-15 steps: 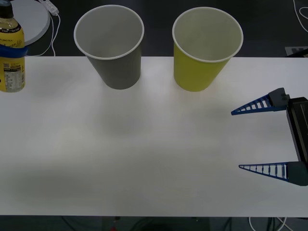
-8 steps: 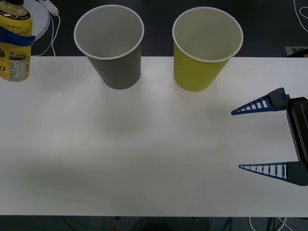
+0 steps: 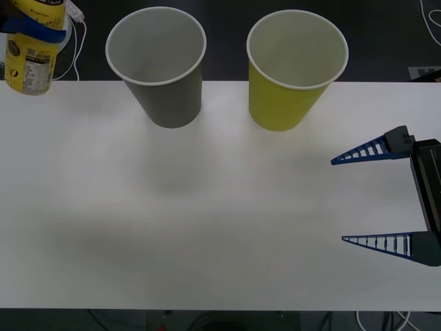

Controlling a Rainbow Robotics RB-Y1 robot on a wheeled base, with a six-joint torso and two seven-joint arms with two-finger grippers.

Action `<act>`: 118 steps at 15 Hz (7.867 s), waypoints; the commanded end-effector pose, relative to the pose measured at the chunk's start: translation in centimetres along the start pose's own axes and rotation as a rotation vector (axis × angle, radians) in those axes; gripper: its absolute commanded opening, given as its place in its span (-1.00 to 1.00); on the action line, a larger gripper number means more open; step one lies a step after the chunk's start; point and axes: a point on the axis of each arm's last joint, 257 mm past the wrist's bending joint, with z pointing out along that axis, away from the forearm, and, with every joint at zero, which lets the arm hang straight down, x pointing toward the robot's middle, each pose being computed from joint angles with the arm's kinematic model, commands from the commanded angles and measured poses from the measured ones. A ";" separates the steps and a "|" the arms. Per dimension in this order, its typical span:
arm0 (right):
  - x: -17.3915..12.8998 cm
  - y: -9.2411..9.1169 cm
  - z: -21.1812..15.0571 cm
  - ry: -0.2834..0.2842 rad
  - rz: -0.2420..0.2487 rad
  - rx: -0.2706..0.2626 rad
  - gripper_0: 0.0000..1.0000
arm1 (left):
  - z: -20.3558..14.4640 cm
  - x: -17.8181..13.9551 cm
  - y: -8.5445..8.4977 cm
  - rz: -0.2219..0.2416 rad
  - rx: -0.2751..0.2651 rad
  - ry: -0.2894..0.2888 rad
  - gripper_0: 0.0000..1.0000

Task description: Put the can into the green bin and the plastic bottle into the gray bin

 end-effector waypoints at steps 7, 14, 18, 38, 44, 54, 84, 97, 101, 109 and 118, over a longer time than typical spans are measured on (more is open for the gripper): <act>0.0 0.0 0.0 0.000 0.000 0.000 1.00 | 2.6 -3.0 1.1 0.048 0.024 0.069 -1.00; 0.0 0.0 0.0 0.000 0.000 0.000 1.00 | 5.3 -6.8 1.3 0.088 0.035 0.150 -1.00; 0.0 0.0 0.0 0.000 0.000 0.000 1.00 | 7.0 -9.4 1.3 0.098 0.034 0.170 -1.00; 0.0 0.0 0.0 0.000 0.000 0.000 1.00 | 13.0 -12.8 -0.5 0.116 0.083 0.273 1.00; 0.0 0.0 0.0 0.000 0.000 0.000 1.00 | 13.0 -12.8 -0.5 0.129 0.087 0.273 1.00; 0.0 0.0 0.0 0.000 0.000 0.000 1.00 | 9.2 -10.6 -0.4 0.185 0.121 0.306 1.00; 0.0 0.0 0.0 0.000 0.000 0.000 1.00 | 3.3 3.2 -8.0 0.140 0.340 0.016 1.00; 0.0 0.0 0.0 0.000 0.000 0.000 1.00 | 5.4 6.1 -10.6 0.221 0.388 -0.107 1.00; 0.0 0.0 0.0 0.000 0.000 0.000 1.00 | 7.4 6.0 -11.0 0.214 0.370 -0.185 1.00; 0.0 0.0 0.0 0.000 0.000 0.000 1.00 | 6.7 5.7 -13.8 0.178 0.335 -0.199 1.00; 0.0 0.0 0.0 0.000 0.000 0.000 1.00 | 4.1 5.2 -20.0 0.177 0.307 -0.213 1.00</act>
